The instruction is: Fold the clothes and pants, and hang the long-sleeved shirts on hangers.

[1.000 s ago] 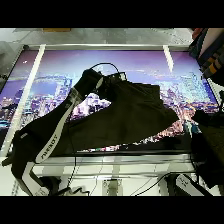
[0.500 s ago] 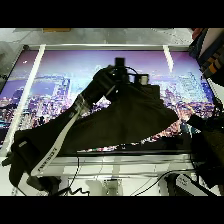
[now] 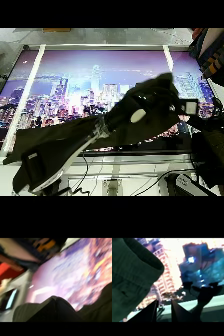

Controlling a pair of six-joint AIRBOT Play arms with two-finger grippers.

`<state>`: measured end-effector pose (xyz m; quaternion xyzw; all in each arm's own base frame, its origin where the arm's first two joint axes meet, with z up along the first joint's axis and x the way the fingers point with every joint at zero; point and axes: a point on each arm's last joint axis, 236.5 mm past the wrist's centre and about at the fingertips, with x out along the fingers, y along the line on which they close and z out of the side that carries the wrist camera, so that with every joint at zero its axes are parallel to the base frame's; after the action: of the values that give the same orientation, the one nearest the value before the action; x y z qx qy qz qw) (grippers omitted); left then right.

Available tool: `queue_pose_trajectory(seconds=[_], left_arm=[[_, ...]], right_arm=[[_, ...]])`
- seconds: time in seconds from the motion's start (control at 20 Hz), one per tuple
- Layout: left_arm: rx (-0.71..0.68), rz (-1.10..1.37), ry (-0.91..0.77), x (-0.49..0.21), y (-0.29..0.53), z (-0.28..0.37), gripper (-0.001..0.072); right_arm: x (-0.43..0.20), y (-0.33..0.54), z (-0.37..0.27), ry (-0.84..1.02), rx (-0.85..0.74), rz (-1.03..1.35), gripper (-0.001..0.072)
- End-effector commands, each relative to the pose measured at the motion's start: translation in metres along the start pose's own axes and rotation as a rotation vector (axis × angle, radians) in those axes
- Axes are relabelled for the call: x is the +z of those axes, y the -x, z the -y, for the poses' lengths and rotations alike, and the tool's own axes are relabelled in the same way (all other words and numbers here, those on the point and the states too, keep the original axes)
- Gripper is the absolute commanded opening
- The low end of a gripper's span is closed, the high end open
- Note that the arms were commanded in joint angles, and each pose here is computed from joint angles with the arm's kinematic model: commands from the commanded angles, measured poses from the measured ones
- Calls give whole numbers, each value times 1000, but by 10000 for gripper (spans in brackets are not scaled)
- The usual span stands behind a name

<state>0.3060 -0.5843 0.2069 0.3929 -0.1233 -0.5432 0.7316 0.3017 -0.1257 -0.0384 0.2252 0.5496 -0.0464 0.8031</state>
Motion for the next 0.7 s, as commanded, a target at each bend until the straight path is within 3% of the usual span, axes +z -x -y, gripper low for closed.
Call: queue_pose_trajectory(seconds=[0.0,0.1,0.25,0.3,0.35,0.4,0.55,0.65], left_arm=[[-212,157,129,62,4,69,8],[-336,149,120,64,12,100,9],[-354,131,121,55,13,99,27],[-347,121,141,50,12,94,142],[-335,104,175,42,11,87,361],[-311,66,241,27,10,74,435],[-211,-143,445,-57,15,25,437],[-139,-329,671,-133,36,-5,436]], right_arm=[[4,0,2,1,-9,18,217],[4,0,2,2,-9,17,217],[3,0,4,7,-18,13,217],[3,0,4,7,-18,13,217],[3,0,4,7,-19,14,217],[4,0,5,7,-20,16,217],[7,0,8,10,-32,29,216],[11,0,10,10,-41,47,217]])
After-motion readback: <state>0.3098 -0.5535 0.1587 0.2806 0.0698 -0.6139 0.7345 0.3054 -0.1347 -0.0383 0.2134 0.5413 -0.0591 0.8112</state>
